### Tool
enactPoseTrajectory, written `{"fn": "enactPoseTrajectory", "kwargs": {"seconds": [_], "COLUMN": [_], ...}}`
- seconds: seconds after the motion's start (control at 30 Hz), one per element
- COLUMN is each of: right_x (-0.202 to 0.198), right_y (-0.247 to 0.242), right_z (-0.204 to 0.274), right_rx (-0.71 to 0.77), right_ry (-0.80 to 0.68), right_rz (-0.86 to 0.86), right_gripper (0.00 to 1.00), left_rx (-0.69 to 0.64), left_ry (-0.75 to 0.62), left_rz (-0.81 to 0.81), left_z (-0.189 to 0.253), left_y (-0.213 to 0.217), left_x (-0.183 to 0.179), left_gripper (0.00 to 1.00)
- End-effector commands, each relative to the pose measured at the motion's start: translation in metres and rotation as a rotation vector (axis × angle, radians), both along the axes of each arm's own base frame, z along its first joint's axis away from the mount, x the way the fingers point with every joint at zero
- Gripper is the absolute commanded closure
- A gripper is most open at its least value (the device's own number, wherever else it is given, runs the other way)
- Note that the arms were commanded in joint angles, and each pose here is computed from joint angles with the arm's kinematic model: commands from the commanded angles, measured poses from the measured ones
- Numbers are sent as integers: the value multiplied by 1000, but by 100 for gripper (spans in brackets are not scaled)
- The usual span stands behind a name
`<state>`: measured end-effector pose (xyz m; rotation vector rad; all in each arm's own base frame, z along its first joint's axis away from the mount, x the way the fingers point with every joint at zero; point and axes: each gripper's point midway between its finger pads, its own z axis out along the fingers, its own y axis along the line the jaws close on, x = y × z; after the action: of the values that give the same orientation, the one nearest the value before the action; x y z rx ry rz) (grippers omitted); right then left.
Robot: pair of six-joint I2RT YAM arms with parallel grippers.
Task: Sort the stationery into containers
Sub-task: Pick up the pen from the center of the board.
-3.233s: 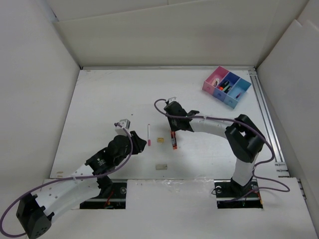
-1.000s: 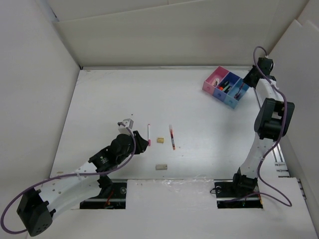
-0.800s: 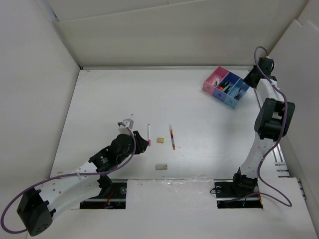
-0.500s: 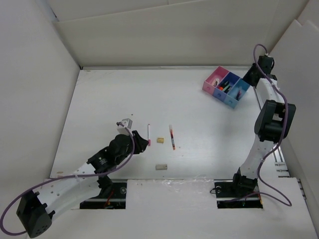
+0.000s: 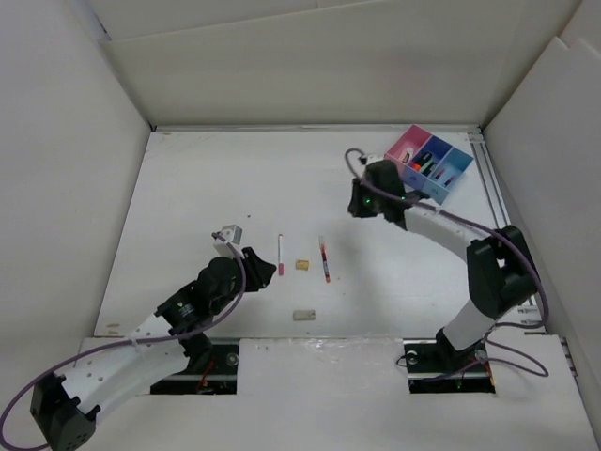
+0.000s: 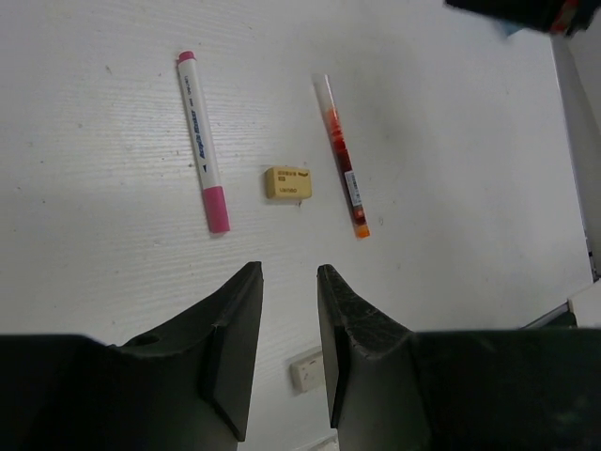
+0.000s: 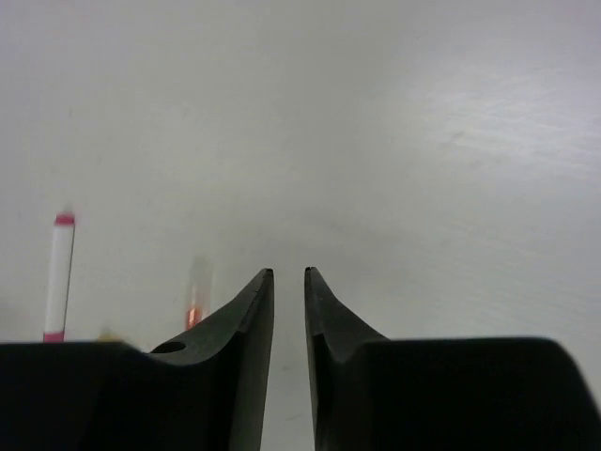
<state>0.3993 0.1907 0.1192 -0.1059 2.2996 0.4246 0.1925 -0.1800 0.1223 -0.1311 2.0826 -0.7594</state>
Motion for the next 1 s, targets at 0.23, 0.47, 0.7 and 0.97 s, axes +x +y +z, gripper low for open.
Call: {"fn": "enactPoseTrajectory", "kwargs": {"seconds": [0.23, 0.47, 0.7, 0.97], "right_x": [-62, -82, -92, -95], "right_y": [83, 101, 107, 99], "right_z": [-48, -81, -90, -102], "right_rx": [-203, -290, -318, -348], "right_ry": [-10, 42, 65, 88], "right_rz": [173, 208, 210, 183], "right_gripper": [68, 67, 67, 88], "left_rx": [-42, -49, -49, -56], "left_ry": [-39, -45, -45, -51], "left_rz": [30, 30, 30, 30], "left_z": [16, 18, 18, 21], "left_y": [6, 6, 6, 7], "left_x": [-1, -1, -1, -1], "left_gripper": [70, 70, 70, 70]}}
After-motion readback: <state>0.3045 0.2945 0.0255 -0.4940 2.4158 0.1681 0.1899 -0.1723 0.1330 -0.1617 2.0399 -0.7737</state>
